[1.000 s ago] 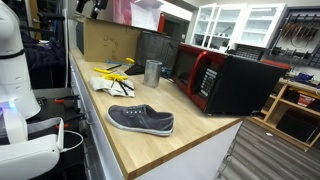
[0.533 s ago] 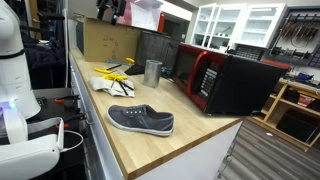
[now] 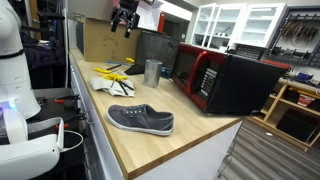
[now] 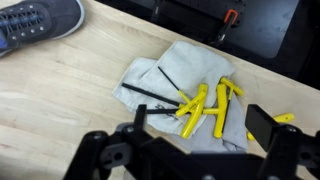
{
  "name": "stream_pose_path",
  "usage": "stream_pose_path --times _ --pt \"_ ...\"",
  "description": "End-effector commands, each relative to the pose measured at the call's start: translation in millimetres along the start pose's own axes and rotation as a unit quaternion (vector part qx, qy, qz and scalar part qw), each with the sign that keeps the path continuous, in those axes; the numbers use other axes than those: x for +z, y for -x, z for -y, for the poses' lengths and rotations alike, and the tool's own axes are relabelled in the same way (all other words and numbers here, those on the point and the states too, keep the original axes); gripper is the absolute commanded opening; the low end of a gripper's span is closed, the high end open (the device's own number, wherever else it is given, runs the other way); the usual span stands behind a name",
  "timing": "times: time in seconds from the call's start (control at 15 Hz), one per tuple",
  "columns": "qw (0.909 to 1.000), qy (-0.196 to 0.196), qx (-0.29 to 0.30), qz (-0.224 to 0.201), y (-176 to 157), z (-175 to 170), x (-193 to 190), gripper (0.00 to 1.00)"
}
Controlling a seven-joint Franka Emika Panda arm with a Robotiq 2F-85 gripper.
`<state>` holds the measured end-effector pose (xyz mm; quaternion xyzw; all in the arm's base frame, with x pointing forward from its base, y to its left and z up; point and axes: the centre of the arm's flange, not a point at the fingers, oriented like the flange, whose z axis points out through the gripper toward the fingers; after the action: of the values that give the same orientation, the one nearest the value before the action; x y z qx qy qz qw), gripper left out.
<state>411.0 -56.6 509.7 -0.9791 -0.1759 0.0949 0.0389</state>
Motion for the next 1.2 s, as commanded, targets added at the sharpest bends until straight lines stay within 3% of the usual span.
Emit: stream_pose_path --times 0.0,0.27,0.4,0.87,1.13 --pt "0.9990 0.037 -0.005 -0.024 -28.6 11.7 5.1 1.00" --pt "0.9979 0.053 -0.007 -0.038 -45.9 21.2 26.9 1.00" --pt "0.9990 0.041 -0.011 -0.014 -52.3 20.1 30.8 1.00" --pt "0.9989 0.040 -0.010 -0.023 -52.5 19.0 37.5 1.00" --pt "0.9987 0.036 -0.002 -0.036 -55.7 32.1 67.3 1.00"
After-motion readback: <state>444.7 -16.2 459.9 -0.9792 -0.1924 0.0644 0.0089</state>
